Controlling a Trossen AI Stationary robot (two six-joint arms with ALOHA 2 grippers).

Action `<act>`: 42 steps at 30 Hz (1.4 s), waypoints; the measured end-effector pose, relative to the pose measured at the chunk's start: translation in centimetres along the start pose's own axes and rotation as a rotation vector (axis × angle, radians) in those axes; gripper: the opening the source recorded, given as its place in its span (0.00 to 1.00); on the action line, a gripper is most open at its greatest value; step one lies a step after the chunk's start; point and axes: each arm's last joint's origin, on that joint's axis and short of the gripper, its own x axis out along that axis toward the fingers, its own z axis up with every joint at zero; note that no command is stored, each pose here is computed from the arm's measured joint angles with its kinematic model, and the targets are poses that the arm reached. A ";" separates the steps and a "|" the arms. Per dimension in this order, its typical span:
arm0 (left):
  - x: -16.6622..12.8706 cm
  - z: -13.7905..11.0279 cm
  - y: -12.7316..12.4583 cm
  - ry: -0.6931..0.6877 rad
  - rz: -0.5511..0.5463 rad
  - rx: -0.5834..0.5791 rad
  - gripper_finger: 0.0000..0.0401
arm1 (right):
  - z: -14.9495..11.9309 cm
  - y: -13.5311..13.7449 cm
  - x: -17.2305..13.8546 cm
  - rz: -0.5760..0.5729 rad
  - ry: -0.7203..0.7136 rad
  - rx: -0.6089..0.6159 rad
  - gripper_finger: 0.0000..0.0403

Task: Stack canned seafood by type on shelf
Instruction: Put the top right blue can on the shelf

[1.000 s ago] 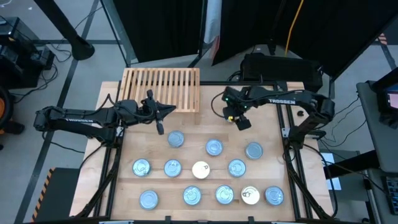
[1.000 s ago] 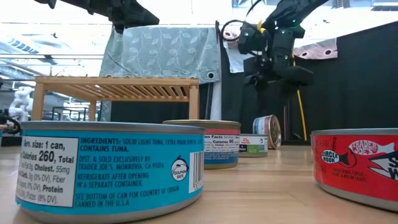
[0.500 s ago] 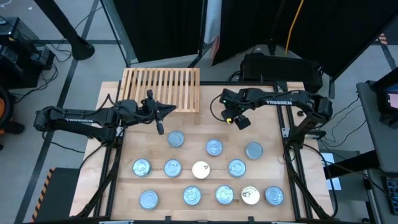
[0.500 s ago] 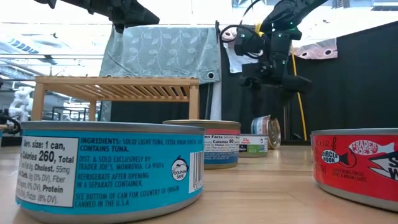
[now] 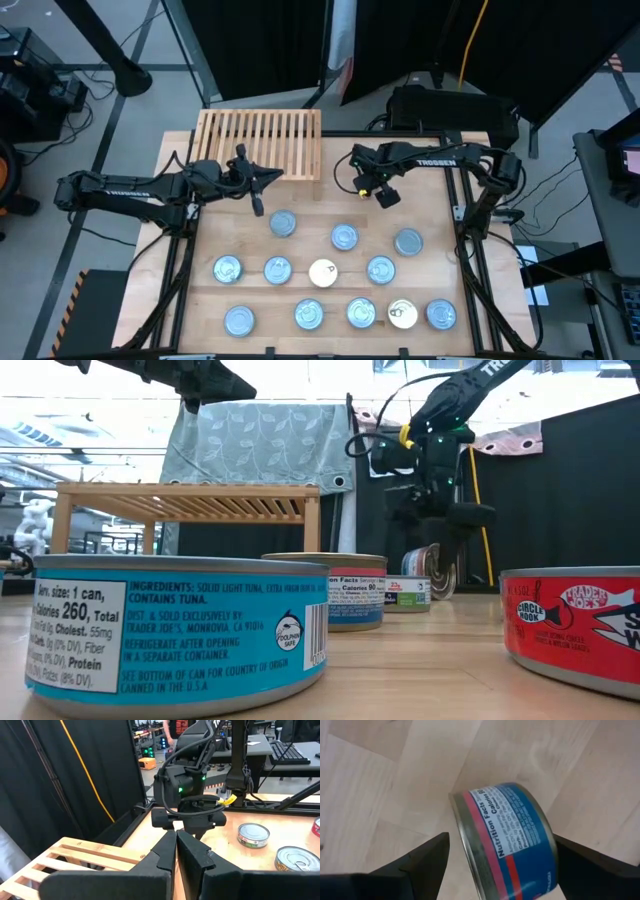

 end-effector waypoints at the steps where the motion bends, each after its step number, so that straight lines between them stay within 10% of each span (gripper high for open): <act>1: 0.0 0.0 0.0 0.000 0.000 0.002 0.06 | 0.0 0.0 0.0 0.000 0.000 0.006 0.77; 14: 0.0 0.0 0.2 0.003 0.024 0.051 0.06 | 0.2 0.9 -0.6 0.030 0.023 0.073 0.41; 27: -0.5 1.1 -1.6 -0.120 -0.075 0.326 0.09 | 2.7 1.5 -6.7 0.322 -0.159 0.343 0.46; 42: -0.7 0.3 -7.7 -0.261 -0.263 1.003 0.68 | 5.3 -0.2 -12.9 0.616 -0.653 0.568 0.48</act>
